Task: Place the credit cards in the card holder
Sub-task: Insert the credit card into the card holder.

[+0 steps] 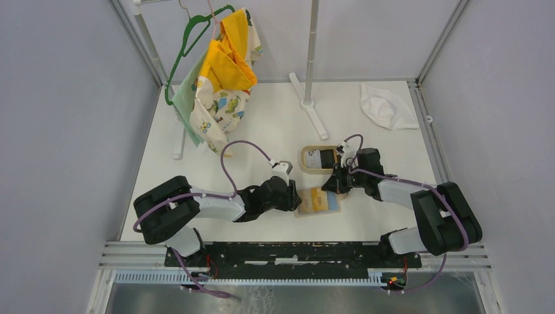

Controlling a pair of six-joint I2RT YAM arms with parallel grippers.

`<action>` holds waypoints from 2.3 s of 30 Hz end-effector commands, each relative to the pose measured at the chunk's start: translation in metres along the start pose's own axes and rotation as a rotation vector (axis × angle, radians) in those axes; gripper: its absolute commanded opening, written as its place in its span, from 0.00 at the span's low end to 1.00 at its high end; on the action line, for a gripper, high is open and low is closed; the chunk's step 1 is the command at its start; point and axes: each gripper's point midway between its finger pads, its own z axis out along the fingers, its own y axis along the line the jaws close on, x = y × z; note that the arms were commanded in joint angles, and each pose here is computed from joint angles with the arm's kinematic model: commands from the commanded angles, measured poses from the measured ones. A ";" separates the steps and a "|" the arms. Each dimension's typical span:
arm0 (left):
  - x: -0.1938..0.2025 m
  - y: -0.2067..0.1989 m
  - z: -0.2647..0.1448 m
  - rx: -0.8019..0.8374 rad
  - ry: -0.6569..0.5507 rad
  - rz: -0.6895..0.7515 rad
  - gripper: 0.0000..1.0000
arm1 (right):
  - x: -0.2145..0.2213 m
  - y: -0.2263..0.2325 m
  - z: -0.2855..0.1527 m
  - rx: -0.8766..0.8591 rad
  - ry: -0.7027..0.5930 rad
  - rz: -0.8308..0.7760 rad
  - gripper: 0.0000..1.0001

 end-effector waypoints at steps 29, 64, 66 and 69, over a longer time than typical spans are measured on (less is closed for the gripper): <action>0.000 -0.021 0.008 0.084 0.018 0.007 0.38 | 0.008 0.026 0.010 -0.118 -0.065 0.105 0.00; -0.006 -0.120 0.012 -0.083 -0.059 0.147 0.02 | 0.007 0.015 0.014 -0.065 -0.022 -0.053 0.40; -0.005 -0.122 0.020 -0.114 -0.056 0.165 0.02 | 0.007 0.016 0.013 -0.066 -0.022 -0.053 0.40; -0.007 -0.126 0.027 -0.130 -0.058 0.183 0.02 | 0.007 0.015 0.014 -0.062 -0.018 -0.051 0.40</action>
